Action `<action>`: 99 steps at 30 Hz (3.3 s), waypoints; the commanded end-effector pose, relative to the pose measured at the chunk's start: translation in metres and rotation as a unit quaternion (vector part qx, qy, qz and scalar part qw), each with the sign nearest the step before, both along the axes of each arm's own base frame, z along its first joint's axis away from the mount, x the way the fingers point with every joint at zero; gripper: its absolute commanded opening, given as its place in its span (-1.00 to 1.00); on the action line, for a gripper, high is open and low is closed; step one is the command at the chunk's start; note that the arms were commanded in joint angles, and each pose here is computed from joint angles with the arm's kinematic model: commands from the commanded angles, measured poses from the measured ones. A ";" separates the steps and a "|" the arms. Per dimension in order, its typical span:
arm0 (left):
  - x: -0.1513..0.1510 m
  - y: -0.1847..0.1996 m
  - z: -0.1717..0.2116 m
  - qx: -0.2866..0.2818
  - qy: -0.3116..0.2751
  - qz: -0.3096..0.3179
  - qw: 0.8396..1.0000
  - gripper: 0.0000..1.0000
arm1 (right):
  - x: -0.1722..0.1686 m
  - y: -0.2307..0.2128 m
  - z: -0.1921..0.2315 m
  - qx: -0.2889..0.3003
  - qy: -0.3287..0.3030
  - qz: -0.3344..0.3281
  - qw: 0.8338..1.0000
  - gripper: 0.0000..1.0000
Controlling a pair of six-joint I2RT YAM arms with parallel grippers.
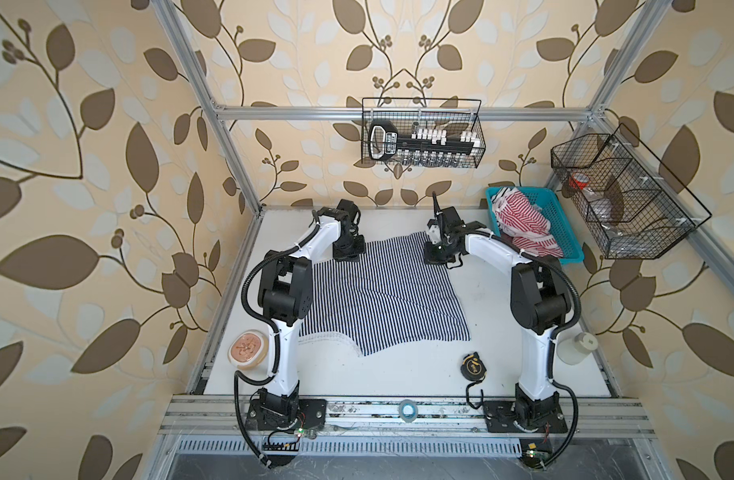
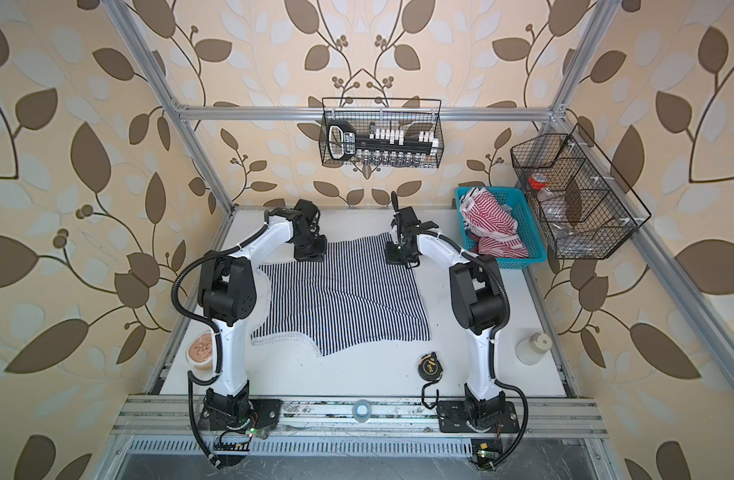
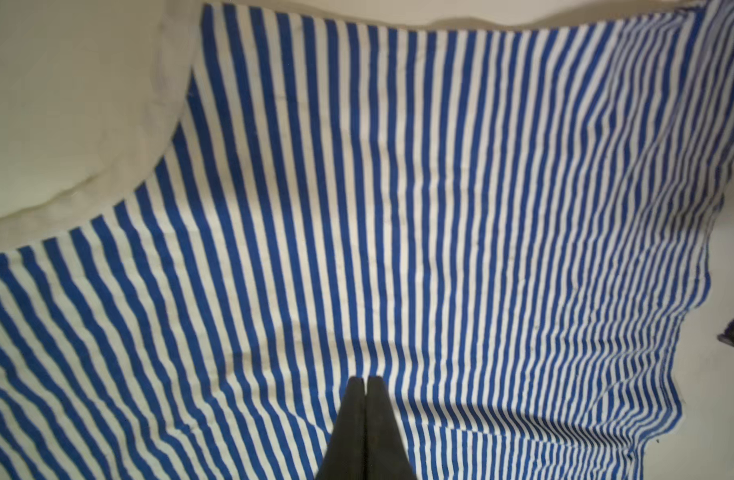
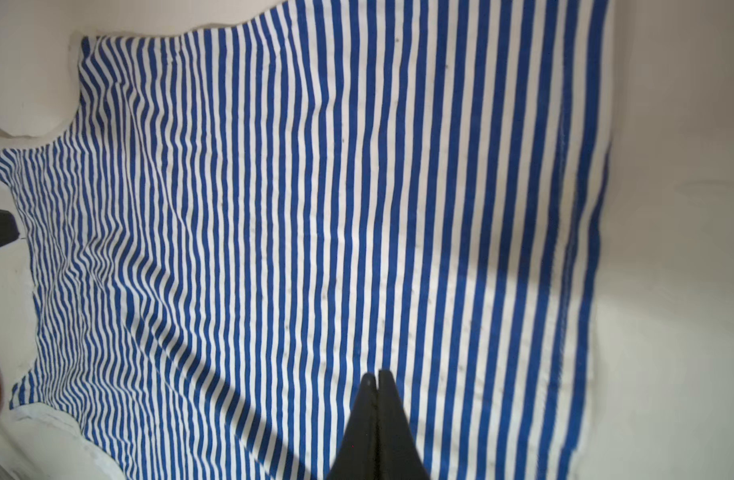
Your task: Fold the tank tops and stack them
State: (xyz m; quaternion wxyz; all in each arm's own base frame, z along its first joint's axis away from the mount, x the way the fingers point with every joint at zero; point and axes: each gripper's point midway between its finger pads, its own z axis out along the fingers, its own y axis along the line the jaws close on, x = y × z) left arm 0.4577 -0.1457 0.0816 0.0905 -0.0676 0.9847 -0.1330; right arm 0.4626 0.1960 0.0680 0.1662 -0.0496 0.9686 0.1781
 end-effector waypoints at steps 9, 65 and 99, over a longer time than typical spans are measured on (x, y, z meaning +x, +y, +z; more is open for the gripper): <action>0.022 0.027 -0.048 0.039 0.051 0.020 0.998 -1.00 | 0.021 0.004 -0.032 0.071 0.027 -0.029 0.997 -1.00; 0.024 -0.002 0.159 -0.118 -0.180 0.007 0.977 -0.55 | -0.054 -0.078 0.061 0.007 -0.041 -0.052 0.998 -0.33; -0.234 -0.015 -0.030 -0.032 0.086 -0.007 0.996 -0.06 | -0.251 -0.116 -0.032 -0.096 0.111 -0.124 0.981 -0.35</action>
